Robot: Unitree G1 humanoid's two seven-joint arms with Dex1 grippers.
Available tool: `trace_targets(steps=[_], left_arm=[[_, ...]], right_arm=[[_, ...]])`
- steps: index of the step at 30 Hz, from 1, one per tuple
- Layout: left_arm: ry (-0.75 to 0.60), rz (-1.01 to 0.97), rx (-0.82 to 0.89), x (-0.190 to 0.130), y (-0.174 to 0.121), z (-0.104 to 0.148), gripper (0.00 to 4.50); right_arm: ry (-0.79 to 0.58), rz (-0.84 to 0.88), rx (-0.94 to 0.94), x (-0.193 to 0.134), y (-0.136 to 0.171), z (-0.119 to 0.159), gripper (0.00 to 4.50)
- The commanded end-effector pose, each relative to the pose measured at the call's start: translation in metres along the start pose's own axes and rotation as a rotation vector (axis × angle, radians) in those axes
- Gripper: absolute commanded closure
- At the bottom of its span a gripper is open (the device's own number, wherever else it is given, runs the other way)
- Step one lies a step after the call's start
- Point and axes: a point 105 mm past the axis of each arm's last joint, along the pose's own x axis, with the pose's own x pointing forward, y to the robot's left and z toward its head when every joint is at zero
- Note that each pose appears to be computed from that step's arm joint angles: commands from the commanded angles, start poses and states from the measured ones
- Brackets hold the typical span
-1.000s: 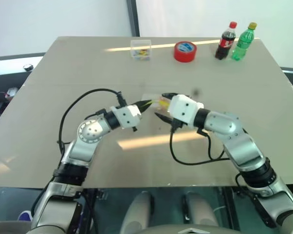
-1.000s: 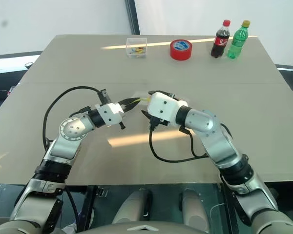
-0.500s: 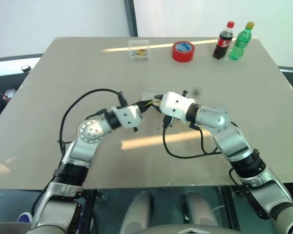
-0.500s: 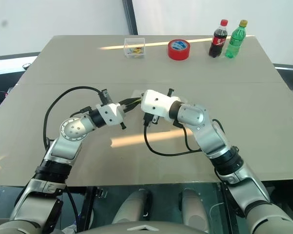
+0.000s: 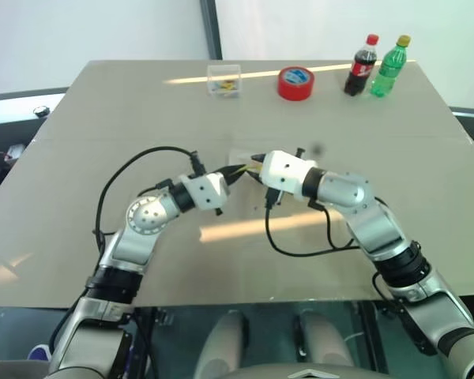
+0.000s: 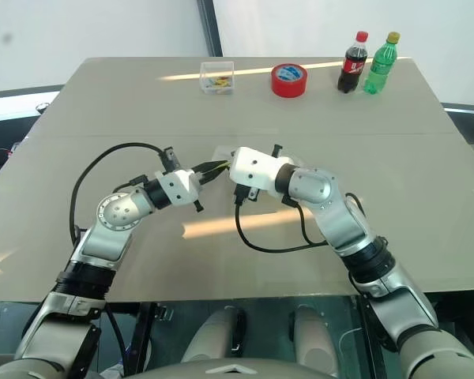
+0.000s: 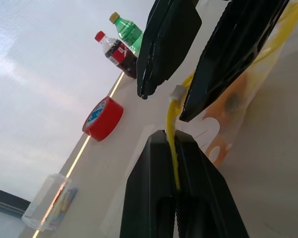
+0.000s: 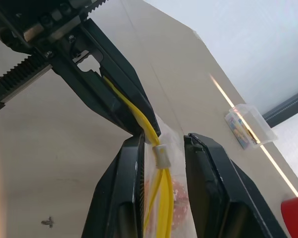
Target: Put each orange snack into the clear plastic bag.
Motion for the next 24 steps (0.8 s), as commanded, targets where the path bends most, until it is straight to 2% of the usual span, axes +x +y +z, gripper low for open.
trace_targets(steps=[1, 6, 10, 19, 24], left_arm=[[-0.042, 0.031, 0.052, -0.002, 0.010, 0.013, 4.50], [-0.045, 0.037, 0.050, -0.001, 0.012, 0.014, 4.50], [-0.045, 0.038, 0.050, -0.001, 0.013, 0.014, 4.50], [-0.047, 0.071, 0.029, -0.001, 0.017, 0.014, 4.50], [-0.041, 0.151, -0.028, -0.005, 0.031, 0.010, 4.50]], right_arm=[[-0.040, -0.034, -0.032, -0.004, -0.012, 0.012, 3.20], [-0.033, -0.028, -0.031, -0.003, -0.011, 0.009, 3.20], [-0.031, -0.027, -0.027, -0.003, -0.012, 0.008, 4.41], [-0.020, -0.032, -0.030, -0.006, -0.014, 0.006, 4.41], [0.074, -0.060, -0.024, -0.020, -0.019, -0.017, 4.41]])
